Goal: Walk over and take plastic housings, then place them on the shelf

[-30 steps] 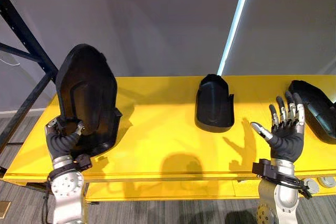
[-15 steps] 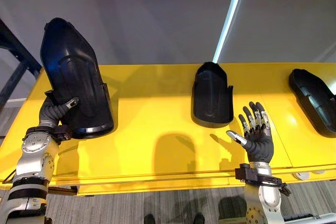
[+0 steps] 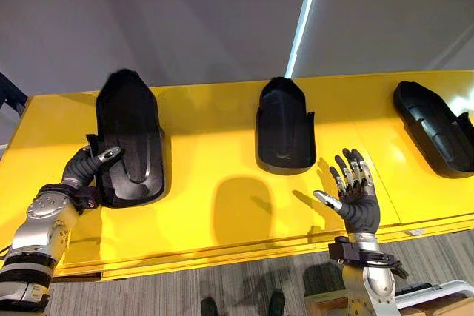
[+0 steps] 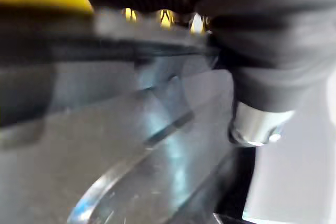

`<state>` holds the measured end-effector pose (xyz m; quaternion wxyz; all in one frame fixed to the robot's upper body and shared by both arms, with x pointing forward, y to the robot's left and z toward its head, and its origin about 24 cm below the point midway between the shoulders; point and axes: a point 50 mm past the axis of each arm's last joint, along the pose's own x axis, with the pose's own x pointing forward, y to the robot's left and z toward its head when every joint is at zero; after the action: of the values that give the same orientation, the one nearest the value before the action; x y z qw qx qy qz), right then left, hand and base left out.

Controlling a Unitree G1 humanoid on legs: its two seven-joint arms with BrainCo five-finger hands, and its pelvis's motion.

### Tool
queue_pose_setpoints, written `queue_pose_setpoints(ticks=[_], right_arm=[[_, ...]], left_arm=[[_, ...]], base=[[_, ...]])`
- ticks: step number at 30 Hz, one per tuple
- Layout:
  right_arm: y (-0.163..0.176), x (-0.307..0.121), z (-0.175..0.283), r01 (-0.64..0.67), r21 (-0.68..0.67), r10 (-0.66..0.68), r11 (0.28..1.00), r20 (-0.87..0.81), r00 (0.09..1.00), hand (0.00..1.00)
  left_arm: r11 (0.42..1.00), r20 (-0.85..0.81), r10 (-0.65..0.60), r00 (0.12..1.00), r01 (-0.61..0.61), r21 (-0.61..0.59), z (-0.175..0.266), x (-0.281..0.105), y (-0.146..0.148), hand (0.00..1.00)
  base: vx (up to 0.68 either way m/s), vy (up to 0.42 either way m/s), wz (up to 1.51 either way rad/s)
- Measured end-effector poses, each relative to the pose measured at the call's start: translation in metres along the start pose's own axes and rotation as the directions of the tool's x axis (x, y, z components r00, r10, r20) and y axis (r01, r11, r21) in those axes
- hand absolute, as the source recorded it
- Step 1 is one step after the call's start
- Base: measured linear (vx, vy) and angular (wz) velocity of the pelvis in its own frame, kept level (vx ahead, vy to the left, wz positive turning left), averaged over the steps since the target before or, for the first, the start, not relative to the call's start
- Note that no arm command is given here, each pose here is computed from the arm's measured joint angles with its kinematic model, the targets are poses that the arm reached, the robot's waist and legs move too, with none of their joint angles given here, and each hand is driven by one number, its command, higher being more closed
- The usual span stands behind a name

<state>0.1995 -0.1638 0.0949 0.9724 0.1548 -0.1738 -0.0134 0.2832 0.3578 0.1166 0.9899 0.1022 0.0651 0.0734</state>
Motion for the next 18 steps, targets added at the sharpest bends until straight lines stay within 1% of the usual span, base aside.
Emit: queue_pose_setpoints(ticks=[1,4,7,8,12,15,17,18], right_arm=[[0.000,0.000,0.000,-0.001,0.000,0.001,1.000,-0.001,1.000,0.00],[0.000,-0.004,-0.002,-0.014,-0.001,0.014,1.000,-0.016,1.000,0.00],[0.001,-0.006,-0.004,-0.037,0.005,0.037,0.999,-0.034,0.999,0.00],[0.001,-0.007,-0.005,-0.039,0.006,0.039,0.999,-0.035,0.999,0.00],[0.002,-0.009,-0.007,-0.039,0.019,0.040,0.999,-0.047,0.998,0.00],[0.004,-0.009,-0.008,-0.046,0.027,0.047,0.999,-0.056,0.997,0.00],[0.005,-0.009,-0.009,-0.047,0.030,0.049,0.998,-0.064,0.997,0.00],[0.005,-0.009,-0.009,-0.047,0.030,0.049,0.998,-0.068,0.996,0.00]], left_arm=[[1.000,-0.003,0.001,1.000,-0.001,0.022,0.000,0.000,0.001,0.00],[0.991,-0.025,0.003,1.000,0.000,0.137,0.001,-0.001,0.006,0.00],[0.965,-0.048,0.029,0.998,-0.015,0.263,0.002,-0.003,0.016,0.00],[0.963,-0.053,0.041,0.998,-0.025,0.269,0.002,-0.003,0.018,0.00],[0.960,-0.059,0.095,0.994,-0.075,0.269,0.003,-0.004,0.029,0.00],[0.971,-0.034,0.091,0.995,-0.081,0.223,0.008,-0.003,0.028,0.00],[0.983,0.012,0.068,0.998,-0.069,0.169,0.017,-0.002,0.023,0.00],[0.992,0.051,0.055,0.997,-0.060,0.108,0.023,-0.001,0.019,0.00]], base=[[0.00,0.000,0.00],[0.00,0.000,0.00],[-0.02,0.003,0.00],[0.00,0.000,0.00],[-0.01,0.004,0.02],[0.00,0.000,0.00],[-0.01,0.006,0.05],[-0.01,0.008,0.04]])
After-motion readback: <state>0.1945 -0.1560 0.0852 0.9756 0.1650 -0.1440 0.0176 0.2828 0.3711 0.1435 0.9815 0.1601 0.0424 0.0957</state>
